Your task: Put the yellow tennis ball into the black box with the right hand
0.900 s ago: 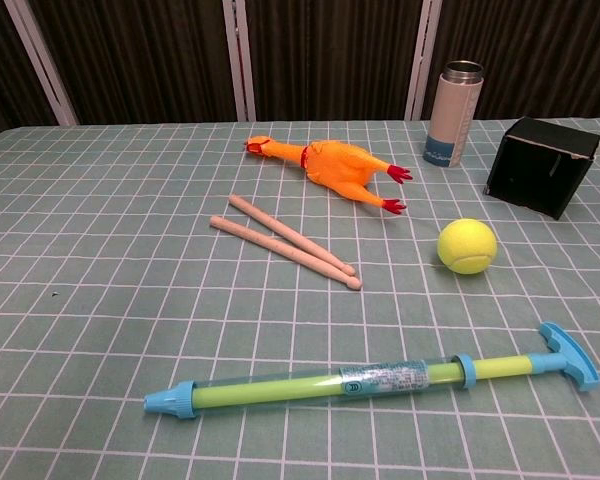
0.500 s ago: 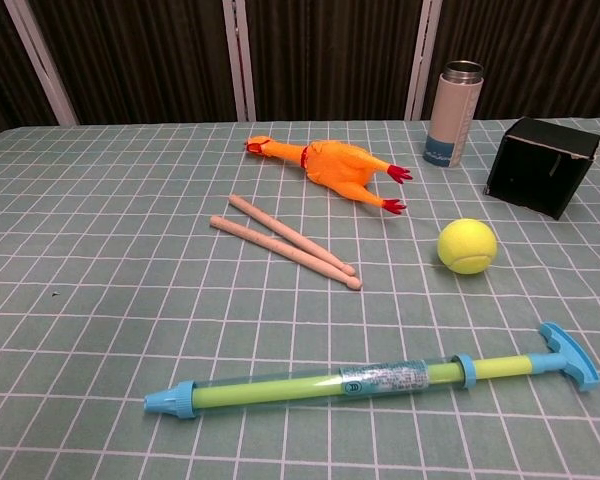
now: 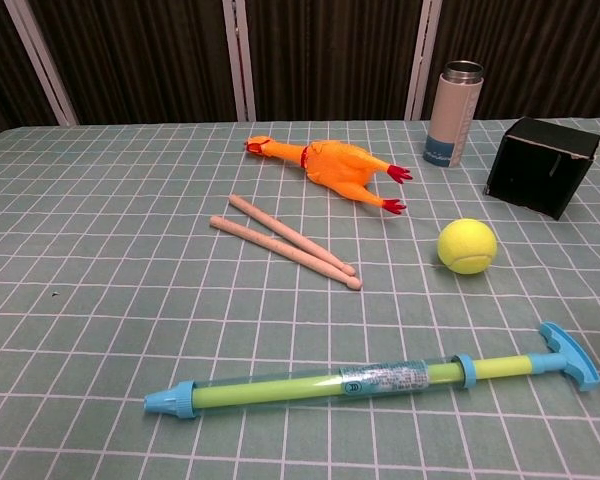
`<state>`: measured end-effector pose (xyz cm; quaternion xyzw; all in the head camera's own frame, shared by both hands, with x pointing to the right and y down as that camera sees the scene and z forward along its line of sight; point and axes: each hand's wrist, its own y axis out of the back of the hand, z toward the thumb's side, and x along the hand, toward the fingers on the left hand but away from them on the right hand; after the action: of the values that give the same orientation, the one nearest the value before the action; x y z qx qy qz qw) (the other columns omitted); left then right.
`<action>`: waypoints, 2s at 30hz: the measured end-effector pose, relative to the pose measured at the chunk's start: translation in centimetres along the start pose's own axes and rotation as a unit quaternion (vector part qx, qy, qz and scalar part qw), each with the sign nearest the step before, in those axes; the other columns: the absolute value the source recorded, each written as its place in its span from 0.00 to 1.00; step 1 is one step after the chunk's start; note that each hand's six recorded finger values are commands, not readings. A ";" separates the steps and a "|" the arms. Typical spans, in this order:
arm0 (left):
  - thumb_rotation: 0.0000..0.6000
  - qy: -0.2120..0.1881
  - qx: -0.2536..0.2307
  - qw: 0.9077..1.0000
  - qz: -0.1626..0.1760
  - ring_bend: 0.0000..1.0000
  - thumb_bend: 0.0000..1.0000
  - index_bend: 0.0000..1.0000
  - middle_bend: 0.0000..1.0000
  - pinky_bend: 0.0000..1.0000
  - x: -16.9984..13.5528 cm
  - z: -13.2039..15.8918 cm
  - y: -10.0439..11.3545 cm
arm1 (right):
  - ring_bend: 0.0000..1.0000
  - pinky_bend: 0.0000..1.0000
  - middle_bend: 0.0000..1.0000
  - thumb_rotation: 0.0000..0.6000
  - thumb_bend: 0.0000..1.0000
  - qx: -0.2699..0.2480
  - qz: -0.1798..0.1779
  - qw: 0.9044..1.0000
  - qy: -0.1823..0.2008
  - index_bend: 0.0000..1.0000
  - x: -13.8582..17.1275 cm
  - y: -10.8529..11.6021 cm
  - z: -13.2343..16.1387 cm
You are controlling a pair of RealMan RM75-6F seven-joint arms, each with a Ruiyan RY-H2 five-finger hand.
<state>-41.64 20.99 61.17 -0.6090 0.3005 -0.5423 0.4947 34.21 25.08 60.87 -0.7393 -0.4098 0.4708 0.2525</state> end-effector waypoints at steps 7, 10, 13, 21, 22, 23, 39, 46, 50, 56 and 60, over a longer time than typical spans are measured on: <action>1.00 -0.004 0.002 1.000 0.002 0.00 0.13 0.00 0.00 0.04 -0.2 0.1 0.1 | 0.45 0.73 0.41 1.00 0.60 -0.067 0.042 0.997 0.016 0.41 -2.1 -2.7 3.7; 1.00 -0.003 0.001 1.000 0.001 0.00 0.13 0.00 0.00 0.04 -0.1 0.0 0.0 | 0.45 0.73 0.41 1.00 0.60 -0.099 0.041 0.994 0.015 0.41 -3.4 -3.4 4.9; 1.00 0.000 0.001 1.000 -0.002 0.00 0.13 0.00 0.00 0.04 0.0 -0.1 -0.1 | 0.45 0.73 0.41 1.00 0.60 -0.128 0.038 0.991 0.013 0.40 -4.6 -3.9 5.9; 1.00 0.005 0.002 1.000 -0.009 0.00 0.13 0.00 0.00 0.04 0.3 -0.3 -0.4 | 0.41 0.73 0.37 1.00 0.60 -0.212 0.058 0.975 -0.017 0.33 -7.0 -5.7 7.2; 1.00 0.006 0.002 1.000 -0.008 0.00 0.13 0.00 0.00 0.04 0.3 -0.3 -0.4 | 0.40 0.73 0.36 1.00 0.60 -0.219 0.061 0.974 -0.021 0.32 -7.3 -5.9 7.2; 1.00 0.006 0.002 1.000 -0.008 0.00 0.13 0.00 0.00 0.04 0.3 -0.3 -0.4 | 0.40 0.73 0.36 1.00 0.60 -0.227 0.063 0.972 -0.025 0.31 -7.5 -6.1 7.3; 1.00 0.021 0.006 1.000 -0.012 0.00 0.13 0.00 0.00 0.04 0.9 -0.9 -0.6 | 0.30 0.64 0.26 1.00 0.61 -0.272 0.081 0.958 -0.051 0.18 -10.5 -8.3 6.7; 1.00 0.025 0.008 0.999 -0.020 0.00 0.13 0.00 0.00 0.04 1.3 -1.0 -1.0 | 0.28 0.61 0.25 1.00 0.63 -0.296 0.092 0.949 -0.057 0.17 -11.1 -9.0 6.7; 1.00 0.026 0.008 0.999 -0.022 0.00 0.13 0.00 0.00 0.04 1.4 -1.1 -1.1 | 0.27 0.60 0.24 1.00 0.63 -0.305 0.094 0.946 -0.058 0.17 -11.4 -9.2 6.6; 1.00 0.031 0.010 0.999 -0.025 0.00 0.13 0.00 0.00 0.04 1.6 -1.2 -1.3 | 0.26 0.58 0.24 1.00 0.63 -0.309 0.096 0.944 -0.060 0.17 -12.0 -9.3 6.1; 1.00 0.033 0.011 0.999 -0.028 0.00 0.13 0.00 0.00 0.04 1.7 -1.3 -1.4 | 0.26 0.57 0.24 1.00 0.63 -0.314 0.096 0.942 -0.063 0.17 -12.3 -9.2 5.5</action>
<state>-42.71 19.58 63.04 -0.5933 0.2936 -0.5789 0.4761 23.13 19.54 71.53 -0.7855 -0.4792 0.3863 -0.0652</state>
